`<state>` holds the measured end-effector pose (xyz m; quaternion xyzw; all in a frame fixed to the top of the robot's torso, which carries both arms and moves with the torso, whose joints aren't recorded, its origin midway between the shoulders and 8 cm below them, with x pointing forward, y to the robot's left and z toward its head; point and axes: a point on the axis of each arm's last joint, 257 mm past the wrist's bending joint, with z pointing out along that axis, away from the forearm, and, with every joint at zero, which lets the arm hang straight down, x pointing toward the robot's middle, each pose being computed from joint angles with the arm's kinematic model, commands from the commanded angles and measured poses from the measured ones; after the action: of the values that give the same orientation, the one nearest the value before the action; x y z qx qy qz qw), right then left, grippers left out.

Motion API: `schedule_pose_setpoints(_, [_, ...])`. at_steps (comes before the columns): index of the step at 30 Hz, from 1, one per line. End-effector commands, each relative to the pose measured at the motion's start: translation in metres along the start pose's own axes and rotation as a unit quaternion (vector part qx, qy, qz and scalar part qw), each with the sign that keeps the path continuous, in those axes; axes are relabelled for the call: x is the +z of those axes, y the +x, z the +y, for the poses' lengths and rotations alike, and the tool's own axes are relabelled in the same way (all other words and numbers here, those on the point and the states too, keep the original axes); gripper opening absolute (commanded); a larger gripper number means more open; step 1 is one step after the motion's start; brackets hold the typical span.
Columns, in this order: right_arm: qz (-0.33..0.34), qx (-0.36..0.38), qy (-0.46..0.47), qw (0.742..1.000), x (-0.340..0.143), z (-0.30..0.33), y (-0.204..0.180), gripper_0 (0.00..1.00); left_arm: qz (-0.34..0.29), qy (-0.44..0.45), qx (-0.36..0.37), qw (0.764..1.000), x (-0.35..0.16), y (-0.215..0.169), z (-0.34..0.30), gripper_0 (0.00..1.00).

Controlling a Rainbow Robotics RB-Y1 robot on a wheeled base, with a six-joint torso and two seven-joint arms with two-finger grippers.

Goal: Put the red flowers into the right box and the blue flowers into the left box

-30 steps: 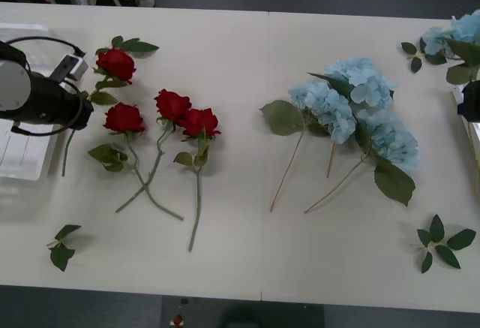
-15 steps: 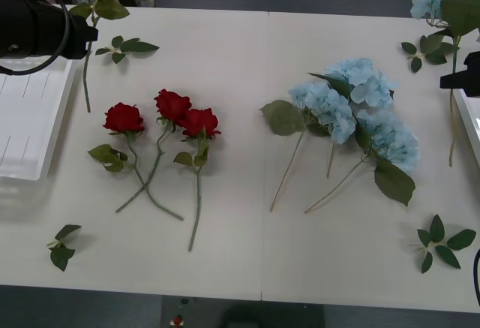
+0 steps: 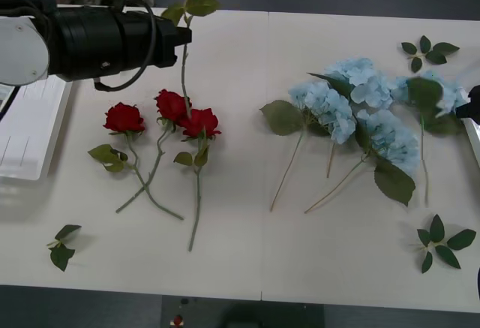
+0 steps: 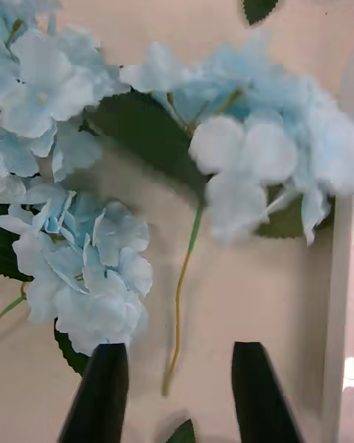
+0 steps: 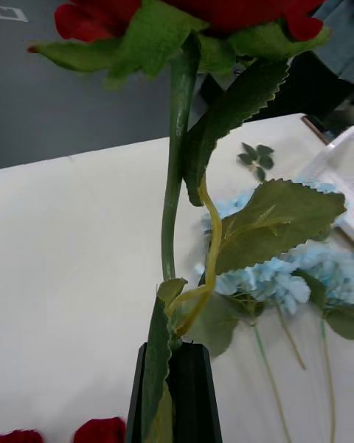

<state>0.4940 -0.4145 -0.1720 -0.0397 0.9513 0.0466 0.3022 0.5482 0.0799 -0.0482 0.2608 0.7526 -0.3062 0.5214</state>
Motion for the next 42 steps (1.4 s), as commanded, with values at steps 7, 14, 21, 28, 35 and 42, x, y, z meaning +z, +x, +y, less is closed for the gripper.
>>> schedule_pose_setpoints(7, [-0.044,-0.052,-0.114,0.991,-0.022,0.053,-0.019,1.0,-0.089,0.104,-0.033,0.99,0.026,-0.075,-0.102,0.0])
schedule_pose_setpoints(14, [-0.087,-0.093,-0.258,0.958,-0.058,0.113,-0.021,1.0,-0.097,0.143,-0.03,0.984,0.047,-0.081,-0.15,0.0])
schedule_pose_setpoints(21, [-0.126,-0.112,-0.39,0.905,-0.1,0.176,-0.028,1.0,-0.094,0.176,-0.028,0.979,0.06,-0.08,-0.19,0.0])
schedule_pose_setpoints(28, [-0.132,-0.123,-0.449,0.875,-0.112,0.214,-0.029,1.0,-0.093,0.198,-0.039,0.975,0.069,-0.073,-0.215,0.0])
schedule_pose_setpoints(35, [-0.133,-0.142,-0.488,0.851,-0.116,0.256,-0.036,1.0,-0.093,0.205,-0.056,0.973,0.071,-0.073,-0.222,0.0])
schedule_pose_setpoints(42, [-0.132,-0.154,-0.52,0.83,-0.117,0.299,-0.042,1.0,-0.094,0.21,-0.068,0.971,0.069,-0.074,-0.223,0.0])
